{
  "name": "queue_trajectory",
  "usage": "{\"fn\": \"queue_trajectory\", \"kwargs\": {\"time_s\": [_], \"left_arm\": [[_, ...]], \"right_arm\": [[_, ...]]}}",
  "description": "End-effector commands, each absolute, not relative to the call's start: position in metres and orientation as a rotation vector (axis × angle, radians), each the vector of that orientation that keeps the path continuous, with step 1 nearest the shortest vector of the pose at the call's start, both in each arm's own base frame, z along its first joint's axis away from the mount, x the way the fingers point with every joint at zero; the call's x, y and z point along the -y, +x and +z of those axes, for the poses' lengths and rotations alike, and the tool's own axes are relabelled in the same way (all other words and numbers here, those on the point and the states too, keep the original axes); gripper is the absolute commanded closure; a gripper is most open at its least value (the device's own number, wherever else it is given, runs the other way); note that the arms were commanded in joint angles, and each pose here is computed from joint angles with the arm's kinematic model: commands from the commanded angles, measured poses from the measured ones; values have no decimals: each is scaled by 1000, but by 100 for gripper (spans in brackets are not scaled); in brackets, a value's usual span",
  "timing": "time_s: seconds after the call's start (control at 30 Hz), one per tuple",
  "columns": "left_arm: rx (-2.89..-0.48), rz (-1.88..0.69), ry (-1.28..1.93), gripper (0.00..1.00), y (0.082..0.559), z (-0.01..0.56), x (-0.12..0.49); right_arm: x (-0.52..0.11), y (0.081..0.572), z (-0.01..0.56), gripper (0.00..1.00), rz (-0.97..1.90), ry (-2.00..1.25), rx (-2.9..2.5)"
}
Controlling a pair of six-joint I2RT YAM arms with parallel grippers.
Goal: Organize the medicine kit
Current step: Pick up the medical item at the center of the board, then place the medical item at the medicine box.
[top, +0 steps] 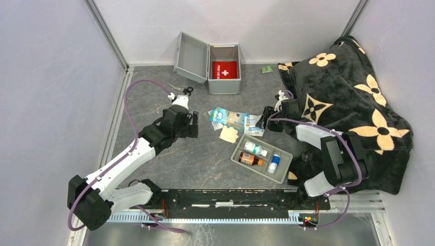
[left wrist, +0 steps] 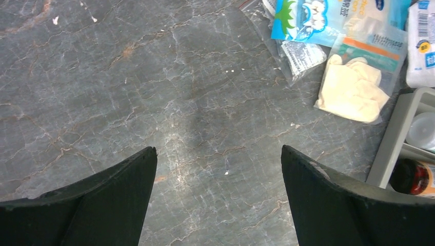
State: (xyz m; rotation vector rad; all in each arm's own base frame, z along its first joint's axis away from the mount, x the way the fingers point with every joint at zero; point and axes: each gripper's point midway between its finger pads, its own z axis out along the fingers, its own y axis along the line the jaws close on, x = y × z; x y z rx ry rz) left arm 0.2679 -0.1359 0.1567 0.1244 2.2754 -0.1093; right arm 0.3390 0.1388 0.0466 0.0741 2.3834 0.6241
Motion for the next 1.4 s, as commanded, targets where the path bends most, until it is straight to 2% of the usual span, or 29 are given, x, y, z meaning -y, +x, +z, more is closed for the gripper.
{"fn": "queue_trajectory", "kwargs": {"time_s": [0.0,0.17,0.27,0.33,0.53,0.73,0.9,1.13,1.37], "left_arm": [[-2241,-57,144,5,273,160,128],[-2246,-52,142,6,273,159,127],[-2245,-51,140,5,273,159,127],[-2247,-50,139,6,273,159,127],[-2251,-40,140,6,274,157,126],[-2258,-22,140,6,274,155,124],[-2258,-4,137,6,274,154,122],[-2254,17,121,6,275,155,118],[-2256,34,106,6,274,157,115]], "right_arm": [[-148,343,44,33,701,73,-2362],[-149,343,37,49,714,90,-2361],[-150,346,41,66,723,91,-2327],[-150,349,48,71,720,85,-2297],[-143,364,98,100,659,33,-2134],[-152,383,184,100,700,-47,-1900],[-175,403,232,100,792,-103,-1781],[-216,453,254,100,882,-140,-1726],[-247,520,245,100,866,-156,-1724]]}}
